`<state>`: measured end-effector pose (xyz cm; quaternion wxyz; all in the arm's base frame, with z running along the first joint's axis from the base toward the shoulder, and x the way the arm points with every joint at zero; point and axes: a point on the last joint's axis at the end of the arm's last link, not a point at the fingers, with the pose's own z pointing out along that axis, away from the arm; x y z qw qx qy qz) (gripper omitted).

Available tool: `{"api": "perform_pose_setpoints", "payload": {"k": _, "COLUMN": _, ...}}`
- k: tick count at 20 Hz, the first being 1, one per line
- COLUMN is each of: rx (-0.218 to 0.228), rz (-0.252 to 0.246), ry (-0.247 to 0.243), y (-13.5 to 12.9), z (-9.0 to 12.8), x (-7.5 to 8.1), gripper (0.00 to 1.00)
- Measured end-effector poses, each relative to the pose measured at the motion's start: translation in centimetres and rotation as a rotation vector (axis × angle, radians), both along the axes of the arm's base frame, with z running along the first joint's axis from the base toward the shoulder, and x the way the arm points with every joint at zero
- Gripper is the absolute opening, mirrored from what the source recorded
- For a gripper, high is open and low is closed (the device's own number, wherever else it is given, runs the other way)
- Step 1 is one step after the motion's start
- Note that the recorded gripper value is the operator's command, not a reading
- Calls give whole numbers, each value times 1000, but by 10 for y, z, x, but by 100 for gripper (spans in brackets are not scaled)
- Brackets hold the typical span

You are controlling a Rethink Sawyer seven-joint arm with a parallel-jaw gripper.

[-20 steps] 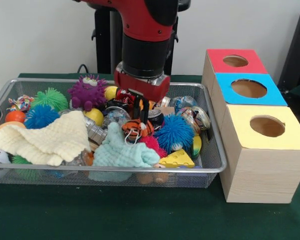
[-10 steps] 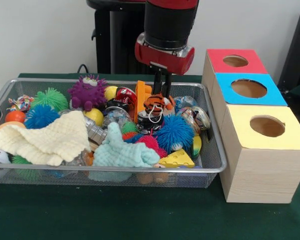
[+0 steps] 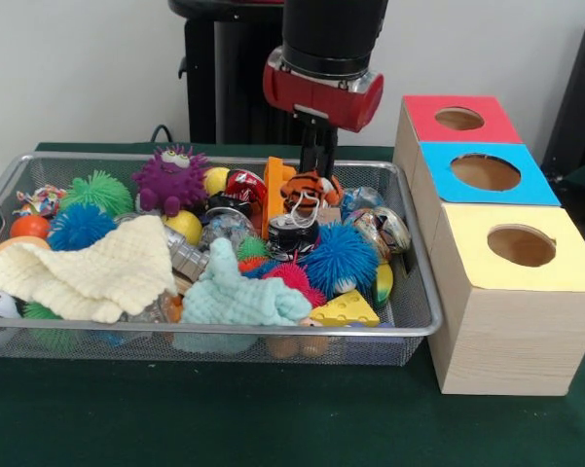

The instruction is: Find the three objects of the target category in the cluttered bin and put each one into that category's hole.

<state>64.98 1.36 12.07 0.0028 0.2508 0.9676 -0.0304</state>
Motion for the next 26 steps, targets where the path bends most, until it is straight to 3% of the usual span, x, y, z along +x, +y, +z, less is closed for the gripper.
{"api": "perform_pose_setpoints", "payload": {"k": 11, "rx": -7, "rz": 26, "ry": -47, "y": 23, "z": 32, "x": 3, "gripper": 0}}
{"api": "perform_pose_setpoints", "payload": {"k": 17, "rx": -12, "rz": 70, "ry": -73, "y": 67, "z": 60, "x": -9, "gripper": 0}}
{"api": "perform_pose_setpoints", "payload": {"k": 26, "rx": 3, "rz": 103, "ry": -80, "y": 117, "z": 79, "x": -25, "gripper": 0}}
